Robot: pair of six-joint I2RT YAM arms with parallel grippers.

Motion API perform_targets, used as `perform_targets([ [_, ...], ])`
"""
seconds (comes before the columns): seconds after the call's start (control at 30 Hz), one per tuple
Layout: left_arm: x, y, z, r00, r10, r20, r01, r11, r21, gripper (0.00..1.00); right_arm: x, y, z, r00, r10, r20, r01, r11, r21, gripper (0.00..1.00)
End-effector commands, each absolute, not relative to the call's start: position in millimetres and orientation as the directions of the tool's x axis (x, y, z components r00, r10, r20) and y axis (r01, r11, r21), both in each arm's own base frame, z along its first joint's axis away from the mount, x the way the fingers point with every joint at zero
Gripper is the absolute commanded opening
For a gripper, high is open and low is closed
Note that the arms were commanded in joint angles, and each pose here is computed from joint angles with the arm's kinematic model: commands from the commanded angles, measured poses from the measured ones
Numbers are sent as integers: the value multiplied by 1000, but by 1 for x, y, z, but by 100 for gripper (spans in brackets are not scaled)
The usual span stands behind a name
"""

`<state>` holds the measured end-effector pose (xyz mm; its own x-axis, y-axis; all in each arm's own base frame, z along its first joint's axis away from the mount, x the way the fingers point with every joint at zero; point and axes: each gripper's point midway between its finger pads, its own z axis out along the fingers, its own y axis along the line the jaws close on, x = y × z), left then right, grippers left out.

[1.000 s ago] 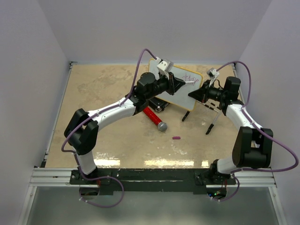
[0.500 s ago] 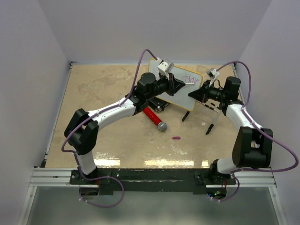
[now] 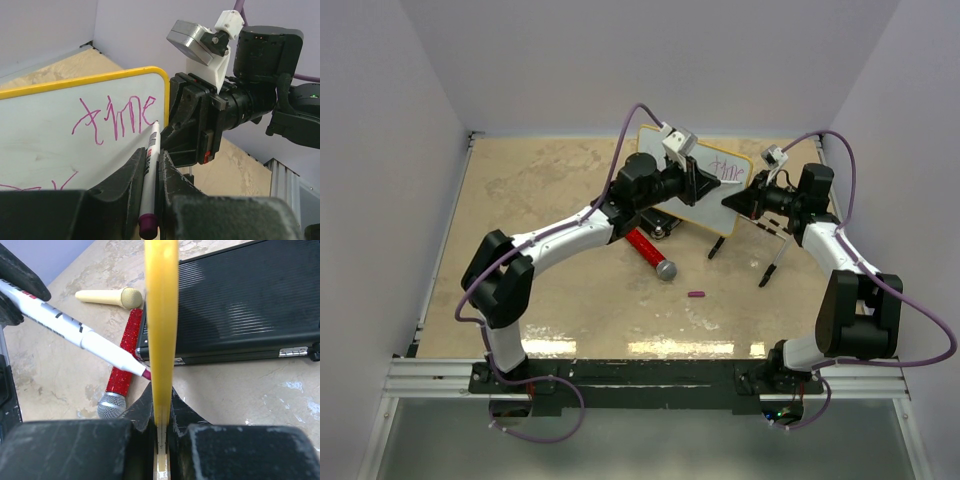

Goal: Write a sentence on the whiteboard
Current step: Write with the whiteboard marker without the cap on the whiteboard.

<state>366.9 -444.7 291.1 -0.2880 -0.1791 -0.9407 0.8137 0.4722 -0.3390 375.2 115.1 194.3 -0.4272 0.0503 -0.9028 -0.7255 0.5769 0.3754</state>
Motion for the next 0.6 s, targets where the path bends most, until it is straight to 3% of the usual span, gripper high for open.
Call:
perform_targets([
  [0.0, 374, -449, 309, -252, -205, -946, 818, 477, -322, 0, 375, 117, 209, -358, 16, -933, -762, 573, 302, 0],
  [0.57, 349, -373, 350, -145, -274, -951, 800, 534, -275, 0, 376, 115, 213, -344, 12, -939, -756, 590, 284, 0],
])
